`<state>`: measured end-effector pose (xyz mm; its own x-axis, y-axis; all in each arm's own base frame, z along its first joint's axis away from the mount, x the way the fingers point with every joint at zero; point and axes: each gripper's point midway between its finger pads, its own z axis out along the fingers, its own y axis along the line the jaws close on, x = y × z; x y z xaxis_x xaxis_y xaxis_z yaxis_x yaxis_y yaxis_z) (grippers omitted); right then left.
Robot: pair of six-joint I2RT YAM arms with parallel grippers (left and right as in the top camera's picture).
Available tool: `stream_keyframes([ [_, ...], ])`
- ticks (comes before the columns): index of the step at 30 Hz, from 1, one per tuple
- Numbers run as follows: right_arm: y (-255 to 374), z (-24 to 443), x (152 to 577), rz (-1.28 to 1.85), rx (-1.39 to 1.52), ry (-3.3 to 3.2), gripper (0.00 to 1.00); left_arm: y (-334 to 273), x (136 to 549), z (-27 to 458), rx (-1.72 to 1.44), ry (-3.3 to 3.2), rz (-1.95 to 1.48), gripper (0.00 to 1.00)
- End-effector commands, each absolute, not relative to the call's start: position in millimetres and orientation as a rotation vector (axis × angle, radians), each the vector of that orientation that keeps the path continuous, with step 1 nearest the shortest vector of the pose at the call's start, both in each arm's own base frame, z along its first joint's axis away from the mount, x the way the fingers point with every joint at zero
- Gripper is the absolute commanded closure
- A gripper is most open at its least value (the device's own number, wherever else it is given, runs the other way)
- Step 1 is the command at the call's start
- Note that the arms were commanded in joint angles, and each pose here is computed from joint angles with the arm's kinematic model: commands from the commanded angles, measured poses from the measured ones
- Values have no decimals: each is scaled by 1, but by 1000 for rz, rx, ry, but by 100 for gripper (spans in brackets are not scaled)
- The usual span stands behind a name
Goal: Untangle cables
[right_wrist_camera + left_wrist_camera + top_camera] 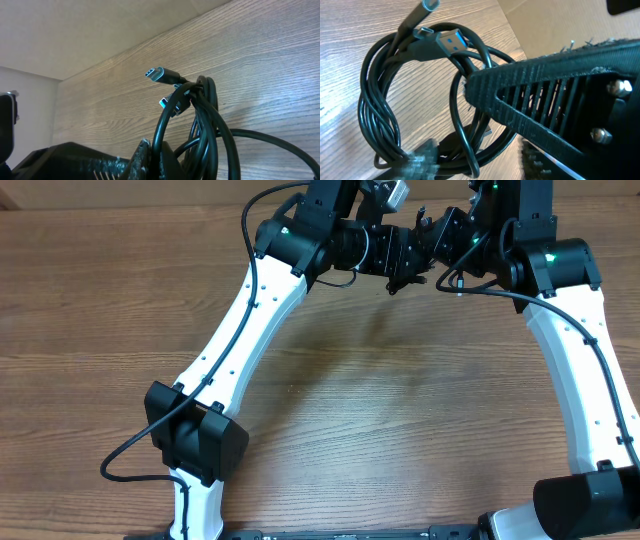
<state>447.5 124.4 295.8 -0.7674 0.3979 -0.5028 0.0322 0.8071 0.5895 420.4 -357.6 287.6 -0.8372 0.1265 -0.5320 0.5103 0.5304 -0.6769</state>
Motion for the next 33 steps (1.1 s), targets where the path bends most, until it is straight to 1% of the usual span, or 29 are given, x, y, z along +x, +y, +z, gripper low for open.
stream_keyframes([
  [1,124,327,440,769,276,2283,96,-357,415,302,519,2325,-1229,73],
  [2,123,327,440,769,277,2284,96,-357,415,302,519,2325,-1229,92],
  [3,123,327,440,769,277,2285,96,-357,416,301,516,2327,-1227,96],
  [15,123,326,439,769,278,2288,96,-359,414,301,516,2330,-1225,95],
  [16,123,326,439,769,278,2288,96,-359,414,301,517,2330,-1225,89],
  [17,123,326,439,769,278,2288,96,-359,414,300,516,2332,-1220,78],
  [18,123,326,439,769,278,2288,96,-360,414,298,513,2336,-1210,69],
  [23,123,326,439,769,278,2288,96,-363,412,293,517,2350,-1201,71],
  [26,123,326,439,769,278,2288,96,-364,412,292,518,2350,-1201,79],
  [27,123,326,439,769,278,2288,96,-363,412,292,516,2351,-1199,84],
  [28,123,326,439,769,278,2288,96,-363,413,291,512,2352,-1193,91],
  [29,123,326,439,768,278,2289,96,-363,413,291,510,2354,-1187,95],
  [33,123,326,439,768,278,2289,96,-363,414,288,505,2361,-1183,96],
])
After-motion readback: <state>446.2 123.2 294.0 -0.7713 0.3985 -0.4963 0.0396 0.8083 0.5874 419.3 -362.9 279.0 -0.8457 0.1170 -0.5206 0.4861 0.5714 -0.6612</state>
